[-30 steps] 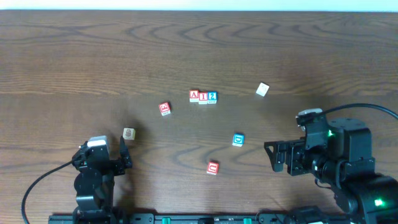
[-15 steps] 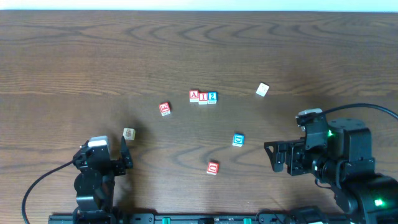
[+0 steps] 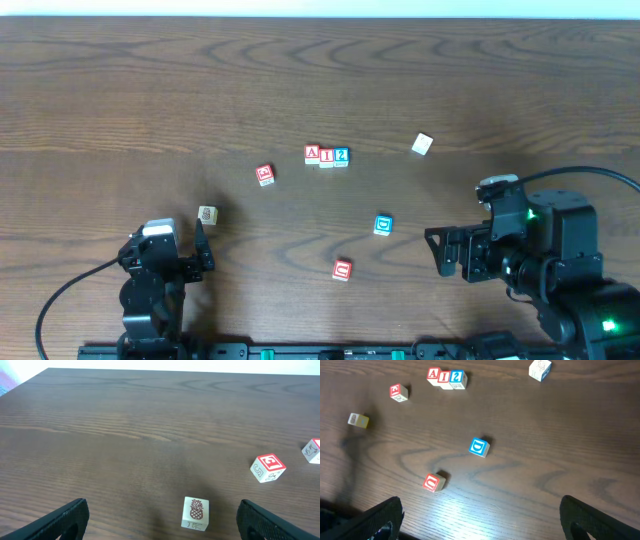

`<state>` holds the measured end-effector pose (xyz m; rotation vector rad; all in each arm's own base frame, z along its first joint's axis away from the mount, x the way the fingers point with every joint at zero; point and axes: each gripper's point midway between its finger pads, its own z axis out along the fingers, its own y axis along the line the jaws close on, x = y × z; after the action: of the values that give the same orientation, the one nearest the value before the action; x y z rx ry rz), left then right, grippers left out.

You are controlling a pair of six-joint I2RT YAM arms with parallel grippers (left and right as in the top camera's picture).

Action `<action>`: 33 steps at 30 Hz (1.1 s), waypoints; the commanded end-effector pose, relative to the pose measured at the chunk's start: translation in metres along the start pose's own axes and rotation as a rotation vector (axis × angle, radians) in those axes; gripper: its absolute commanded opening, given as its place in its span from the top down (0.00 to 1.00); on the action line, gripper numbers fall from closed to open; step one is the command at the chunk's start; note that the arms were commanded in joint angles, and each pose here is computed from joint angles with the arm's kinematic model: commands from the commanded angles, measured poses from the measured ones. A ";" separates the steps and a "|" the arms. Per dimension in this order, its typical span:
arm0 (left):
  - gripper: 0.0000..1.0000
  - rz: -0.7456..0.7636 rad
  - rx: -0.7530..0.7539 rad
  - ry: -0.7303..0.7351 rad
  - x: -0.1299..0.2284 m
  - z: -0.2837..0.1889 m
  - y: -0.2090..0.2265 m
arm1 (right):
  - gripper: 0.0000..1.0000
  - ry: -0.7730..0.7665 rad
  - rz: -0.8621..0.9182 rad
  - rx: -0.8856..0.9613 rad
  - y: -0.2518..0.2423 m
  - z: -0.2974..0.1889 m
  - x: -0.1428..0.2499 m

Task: Spell out Ai2

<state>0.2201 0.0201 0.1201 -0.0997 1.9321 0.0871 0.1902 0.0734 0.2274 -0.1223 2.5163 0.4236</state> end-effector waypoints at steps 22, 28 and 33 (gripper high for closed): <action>0.05 -0.015 0.008 0.013 0.008 0.003 -0.002 | 0.01 -0.411 -0.422 0.130 -0.026 -0.004 0.016; 0.05 -0.015 0.008 0.013 0.008 0.003 -0.002 | 0.01 -0.451 -0.397 0.167 -0.043 0.019 0.045; 0.05 -0.015 0.008 0.013 0.008 0.003 -0.002 | 0.01 -0.419 -0.387 0.150 -0.051 0.047 0.065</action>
<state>0.2204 0.0195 0.1206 -0.1041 1.9292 0.0791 0.1692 0.0413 0.1542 -0.3972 2.0257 0.0905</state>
